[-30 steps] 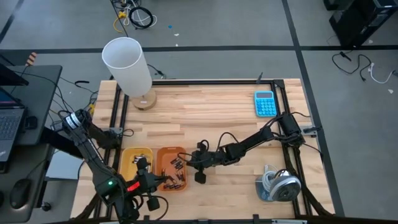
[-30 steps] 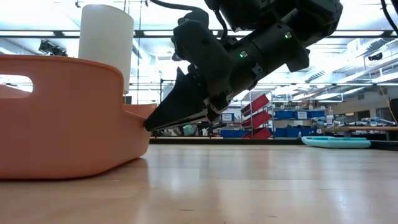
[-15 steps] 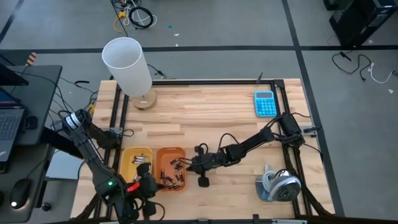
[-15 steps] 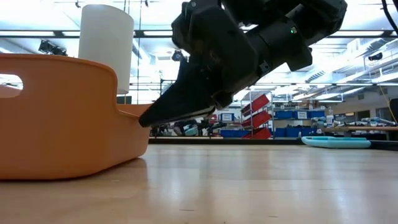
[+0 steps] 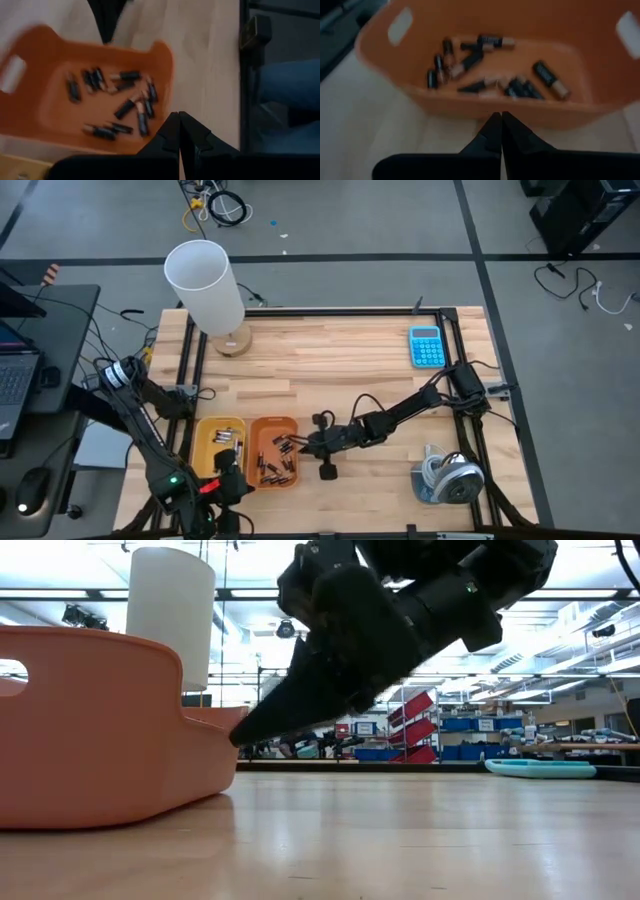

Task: Sort batteries
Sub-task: Move the orange bin to the right side of the yellow bin

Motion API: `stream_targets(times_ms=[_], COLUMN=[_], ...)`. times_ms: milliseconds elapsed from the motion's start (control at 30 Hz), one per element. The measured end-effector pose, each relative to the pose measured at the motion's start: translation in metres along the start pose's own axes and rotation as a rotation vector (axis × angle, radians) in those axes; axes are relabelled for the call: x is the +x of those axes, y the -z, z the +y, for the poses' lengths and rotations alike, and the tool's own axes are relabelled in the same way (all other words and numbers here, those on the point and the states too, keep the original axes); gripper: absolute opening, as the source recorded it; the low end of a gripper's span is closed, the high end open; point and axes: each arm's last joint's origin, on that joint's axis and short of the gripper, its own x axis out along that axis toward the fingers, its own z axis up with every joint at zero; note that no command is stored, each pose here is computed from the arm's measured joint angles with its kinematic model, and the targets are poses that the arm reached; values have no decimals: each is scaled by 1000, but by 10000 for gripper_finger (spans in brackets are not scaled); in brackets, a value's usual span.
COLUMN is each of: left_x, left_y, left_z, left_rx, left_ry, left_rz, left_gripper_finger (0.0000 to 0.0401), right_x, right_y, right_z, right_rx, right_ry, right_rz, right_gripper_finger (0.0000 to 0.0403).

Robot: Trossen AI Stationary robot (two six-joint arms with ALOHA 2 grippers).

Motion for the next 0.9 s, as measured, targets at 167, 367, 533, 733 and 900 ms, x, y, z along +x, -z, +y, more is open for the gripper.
stream_targets(times_ms=[167, 367, 533, 733, 900], left_x=[15, 26, 35, 38, 37], left_y=[17, 26, 31, 35, 37], left_z=[-3, -7, -4, -4, 0], left_rx=[-39, -44, -70, -111, -115], left_ry=[36, 20, -55, -78, -115], left_rz=[51, 56, 55, 77, 104], left_gripper_finger=[0, 0, 0, 0, 0], right_x=[-3, 1, 6, 9, 9], right_y=[4, 13, 10, 10, 7], right_z=[9, 12, 3, -7, -12], right_rx=[-3, -14, -37, -50, -60], right_ry=[-42, 1, 28, 46, 35], right_rz=[44, 75, 23, 11, -13], right_gripper_finger=[0, 0, 0, 0, 0])
